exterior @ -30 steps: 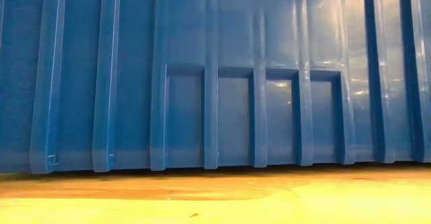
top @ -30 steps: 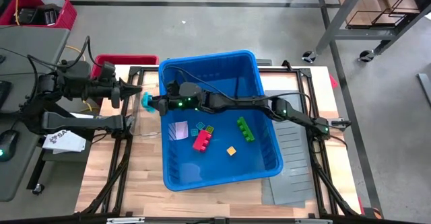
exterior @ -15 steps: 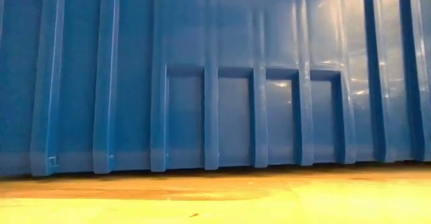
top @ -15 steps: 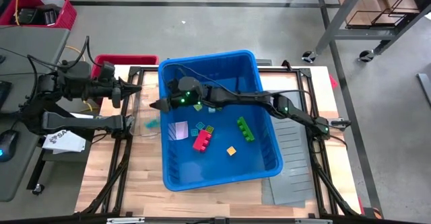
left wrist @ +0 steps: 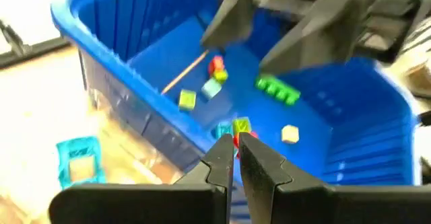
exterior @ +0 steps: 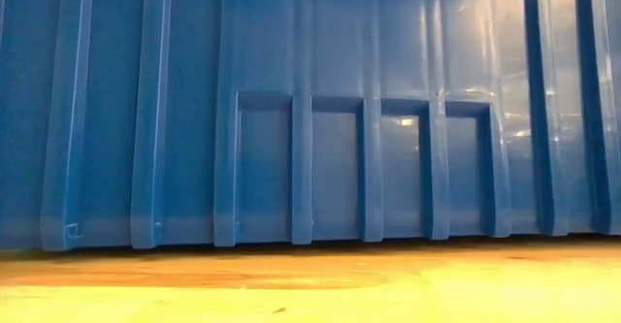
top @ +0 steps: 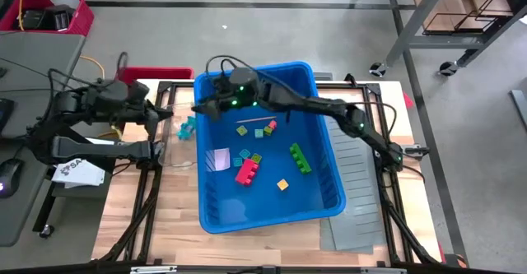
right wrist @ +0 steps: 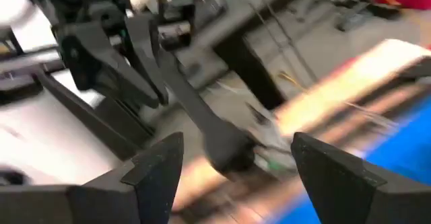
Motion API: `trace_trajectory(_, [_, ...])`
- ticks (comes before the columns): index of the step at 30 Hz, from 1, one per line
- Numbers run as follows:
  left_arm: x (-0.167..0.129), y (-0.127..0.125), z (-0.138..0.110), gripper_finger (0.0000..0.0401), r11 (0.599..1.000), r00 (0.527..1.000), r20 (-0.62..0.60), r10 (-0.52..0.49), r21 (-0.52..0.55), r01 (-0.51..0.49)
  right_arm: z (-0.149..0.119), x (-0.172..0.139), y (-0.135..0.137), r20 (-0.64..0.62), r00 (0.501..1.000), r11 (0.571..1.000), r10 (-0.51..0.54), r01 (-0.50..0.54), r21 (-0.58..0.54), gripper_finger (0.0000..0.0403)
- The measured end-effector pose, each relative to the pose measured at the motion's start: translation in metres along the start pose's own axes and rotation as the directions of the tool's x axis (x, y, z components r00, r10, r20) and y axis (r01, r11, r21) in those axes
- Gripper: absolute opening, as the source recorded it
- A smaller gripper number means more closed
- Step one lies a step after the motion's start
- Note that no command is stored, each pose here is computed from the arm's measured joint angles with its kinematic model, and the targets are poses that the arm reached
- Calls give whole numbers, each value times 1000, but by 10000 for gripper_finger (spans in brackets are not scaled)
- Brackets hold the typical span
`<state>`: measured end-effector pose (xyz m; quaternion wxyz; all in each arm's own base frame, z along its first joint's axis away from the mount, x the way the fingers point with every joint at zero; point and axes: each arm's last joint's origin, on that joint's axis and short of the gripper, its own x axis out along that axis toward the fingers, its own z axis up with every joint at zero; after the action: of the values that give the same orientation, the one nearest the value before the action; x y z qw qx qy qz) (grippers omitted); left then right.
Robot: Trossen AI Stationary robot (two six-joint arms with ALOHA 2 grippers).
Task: Sort blocks
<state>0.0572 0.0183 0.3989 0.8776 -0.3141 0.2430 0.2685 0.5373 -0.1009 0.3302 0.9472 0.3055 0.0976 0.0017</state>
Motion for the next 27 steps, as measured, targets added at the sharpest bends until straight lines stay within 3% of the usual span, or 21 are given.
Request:
trace_trajectory(4, [29,3,-13,19,1000,995,-95,9,5,-9,16,-36,14,-107,986,978,-126,105,-179,271])
trace_trajectory(9, [73,10,-32,46,999,984,-174,34,-7,-35,31,-89,35,-174,917,891,-358,280,-358,271])
trace_trajectory(13, [93,-4,-19,94,994,994,-23,-109,2,109,34,-126,54,-208,840,816,-501,378,-437,271])
trace_trajectory(15, [96,-16,-5,121,977,974,97,-206,79,198,37,-146,65,-215,810,792,-546,416,-447,271])
trace_trajectory(17, [106,-26,5,149,953,953,138,-269,179,244,33,-163,72,-264,762,778,-591,453,-435,271])
trace_trajectory(19, [127,-33,8,174,940,956,96,-278,234,249,23,-174,73,-366,685,767,-630,477,-429,271])
trace_trajectory(23, [187,-35,0,215,919,968,-132,-214,309,246,-5,-186,71,-559,468,726,-685,504,-468,271])
trace_trajectory(27, [239,-37,-1,241,904,960,-246,-133,367,219,-28,-174,72,-607,458,749,-650,517,-413,271])
